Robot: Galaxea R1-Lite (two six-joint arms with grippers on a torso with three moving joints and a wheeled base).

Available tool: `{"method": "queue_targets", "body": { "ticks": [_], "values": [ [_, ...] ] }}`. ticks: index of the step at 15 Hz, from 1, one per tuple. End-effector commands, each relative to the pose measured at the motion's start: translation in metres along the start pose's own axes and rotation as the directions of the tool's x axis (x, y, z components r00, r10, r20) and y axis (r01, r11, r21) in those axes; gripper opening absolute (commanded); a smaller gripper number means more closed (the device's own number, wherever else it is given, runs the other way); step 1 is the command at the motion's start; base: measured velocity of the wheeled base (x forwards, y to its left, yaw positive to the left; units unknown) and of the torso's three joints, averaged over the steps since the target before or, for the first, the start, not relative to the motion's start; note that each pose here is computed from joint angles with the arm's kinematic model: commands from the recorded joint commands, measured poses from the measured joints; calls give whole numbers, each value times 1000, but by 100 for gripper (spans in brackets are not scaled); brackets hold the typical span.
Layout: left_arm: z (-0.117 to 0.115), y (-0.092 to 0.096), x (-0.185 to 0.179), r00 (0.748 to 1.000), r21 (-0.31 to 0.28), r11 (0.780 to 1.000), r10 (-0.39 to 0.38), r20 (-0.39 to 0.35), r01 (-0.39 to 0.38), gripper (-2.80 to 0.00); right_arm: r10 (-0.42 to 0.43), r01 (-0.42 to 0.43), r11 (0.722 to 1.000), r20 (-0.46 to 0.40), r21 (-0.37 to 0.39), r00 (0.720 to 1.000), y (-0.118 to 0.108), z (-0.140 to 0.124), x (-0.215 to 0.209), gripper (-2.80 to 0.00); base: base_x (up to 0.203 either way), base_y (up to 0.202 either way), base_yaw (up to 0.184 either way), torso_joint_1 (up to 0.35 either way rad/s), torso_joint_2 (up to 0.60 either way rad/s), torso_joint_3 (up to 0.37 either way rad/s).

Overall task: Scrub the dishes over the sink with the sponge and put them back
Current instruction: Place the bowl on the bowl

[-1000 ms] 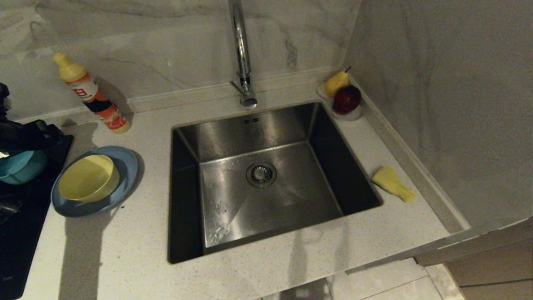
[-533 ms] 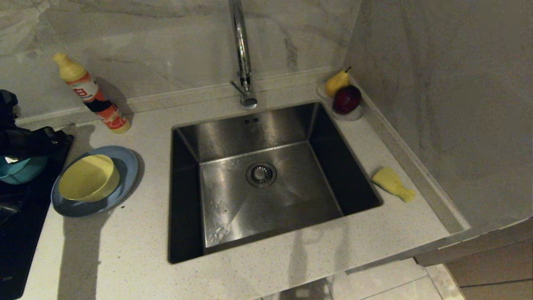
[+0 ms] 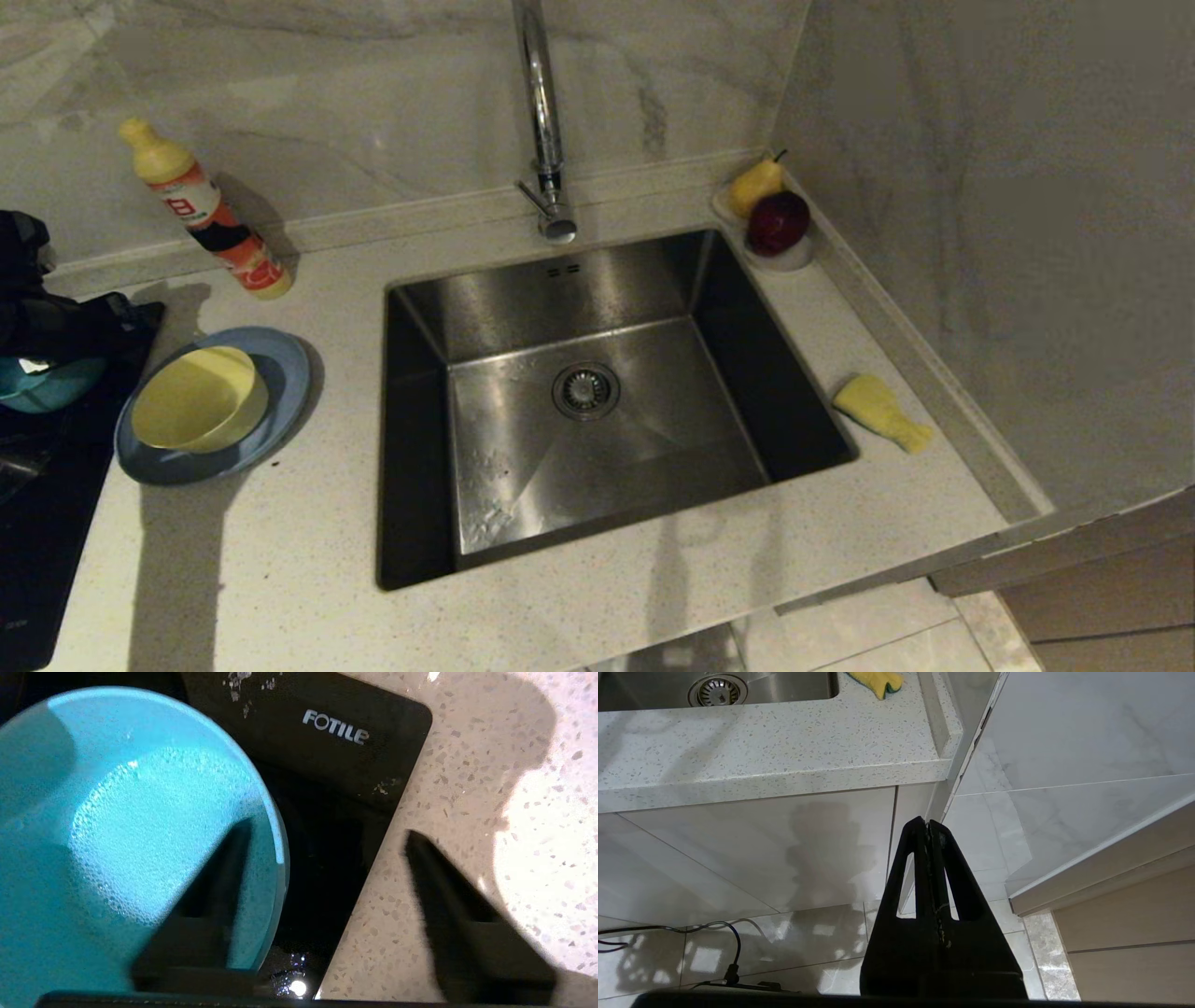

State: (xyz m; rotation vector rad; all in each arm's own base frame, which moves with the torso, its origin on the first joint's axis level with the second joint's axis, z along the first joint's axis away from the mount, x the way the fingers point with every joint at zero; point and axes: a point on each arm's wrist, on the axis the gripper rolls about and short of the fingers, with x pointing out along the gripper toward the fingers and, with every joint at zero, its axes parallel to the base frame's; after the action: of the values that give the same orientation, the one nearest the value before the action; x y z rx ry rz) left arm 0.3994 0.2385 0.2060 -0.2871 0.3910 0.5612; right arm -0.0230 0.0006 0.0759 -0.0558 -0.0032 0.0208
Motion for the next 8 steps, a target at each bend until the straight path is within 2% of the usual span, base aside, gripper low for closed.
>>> {"method": "queue_targets", "body": {
  "ticks": [1, 6, 8],
  "values": [
    [0, 0, -1, 1000, -2, 1000, 0, -2, 0, -280, 1, -1, 1000, -1, -1, 1000, 0, 0, 0, -280, 0, 0, 0, 0, 0, 0],
    [3, -1, -5, 1000, -6, 1000, 4, 0, -4, -280, 1, -1, 1000, -1, -1, 1000, 0, 0, 0, -280, 0, 0, 0, 0, 0, 0],
    [10, -2, -17, 1000, -10, 1000, 6, 4, -6, -280, 1, -1, 1000, -1, -1, 1000, 0, 0, 0, -280, 0, 0, 0, 0, 0, 0]
  ]
}}
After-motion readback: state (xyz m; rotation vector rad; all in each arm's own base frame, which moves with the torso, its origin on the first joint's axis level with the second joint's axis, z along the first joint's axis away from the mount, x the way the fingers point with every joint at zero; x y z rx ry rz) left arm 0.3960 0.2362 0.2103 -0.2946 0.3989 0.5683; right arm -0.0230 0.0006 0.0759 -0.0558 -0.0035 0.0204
